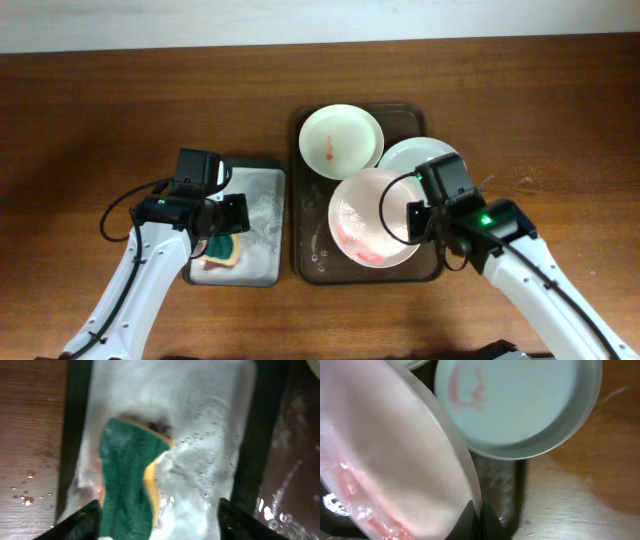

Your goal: Clean dirty plates on tray and stack at the side

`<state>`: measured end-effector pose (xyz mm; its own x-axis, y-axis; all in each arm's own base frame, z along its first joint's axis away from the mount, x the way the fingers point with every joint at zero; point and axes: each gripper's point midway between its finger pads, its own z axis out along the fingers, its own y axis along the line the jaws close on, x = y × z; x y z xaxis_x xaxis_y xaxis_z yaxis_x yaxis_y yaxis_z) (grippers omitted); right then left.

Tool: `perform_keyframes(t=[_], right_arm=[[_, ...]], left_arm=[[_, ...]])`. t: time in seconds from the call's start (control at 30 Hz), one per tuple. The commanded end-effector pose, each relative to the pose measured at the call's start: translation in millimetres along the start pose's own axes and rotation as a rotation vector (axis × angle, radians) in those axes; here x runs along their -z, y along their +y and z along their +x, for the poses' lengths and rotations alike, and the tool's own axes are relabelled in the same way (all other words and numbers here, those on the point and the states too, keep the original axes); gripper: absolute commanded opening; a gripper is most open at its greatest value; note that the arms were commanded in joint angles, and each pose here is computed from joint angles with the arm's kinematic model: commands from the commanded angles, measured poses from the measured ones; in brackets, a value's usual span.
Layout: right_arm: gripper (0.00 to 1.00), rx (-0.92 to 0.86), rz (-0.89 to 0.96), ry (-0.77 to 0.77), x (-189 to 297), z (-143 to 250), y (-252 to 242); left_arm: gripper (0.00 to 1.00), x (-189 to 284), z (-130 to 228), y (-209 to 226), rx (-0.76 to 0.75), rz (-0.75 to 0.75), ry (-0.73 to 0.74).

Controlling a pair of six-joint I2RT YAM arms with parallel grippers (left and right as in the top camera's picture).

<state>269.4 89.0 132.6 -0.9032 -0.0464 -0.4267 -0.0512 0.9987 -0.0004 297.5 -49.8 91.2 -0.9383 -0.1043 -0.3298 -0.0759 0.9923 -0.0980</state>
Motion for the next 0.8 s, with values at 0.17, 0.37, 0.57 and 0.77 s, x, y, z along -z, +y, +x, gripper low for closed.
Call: perform_keyframes(t=[0.17,0.37,0.57,0.77], right_arm=[[0.04,0.337,0.489,-0.442,69,-37,14],[0.04,0.434,0.579,-0.639,109,-40,41],[0.04,0.432,0.536,-0.685,137,-56,55],[0.04,0.453,0.544,-0.678,140,-57,54]], left_arm=[[1.00,82,-23,-25,-0.036,0.171,-0.242],[0.99,92,-23,-25,-0.037,0.179,-0.273],[0.99,92,-23,-26,-0.037,0.181,-0.272],[0.99,92,-23,-26,-0.037,0.181,-0.272]])
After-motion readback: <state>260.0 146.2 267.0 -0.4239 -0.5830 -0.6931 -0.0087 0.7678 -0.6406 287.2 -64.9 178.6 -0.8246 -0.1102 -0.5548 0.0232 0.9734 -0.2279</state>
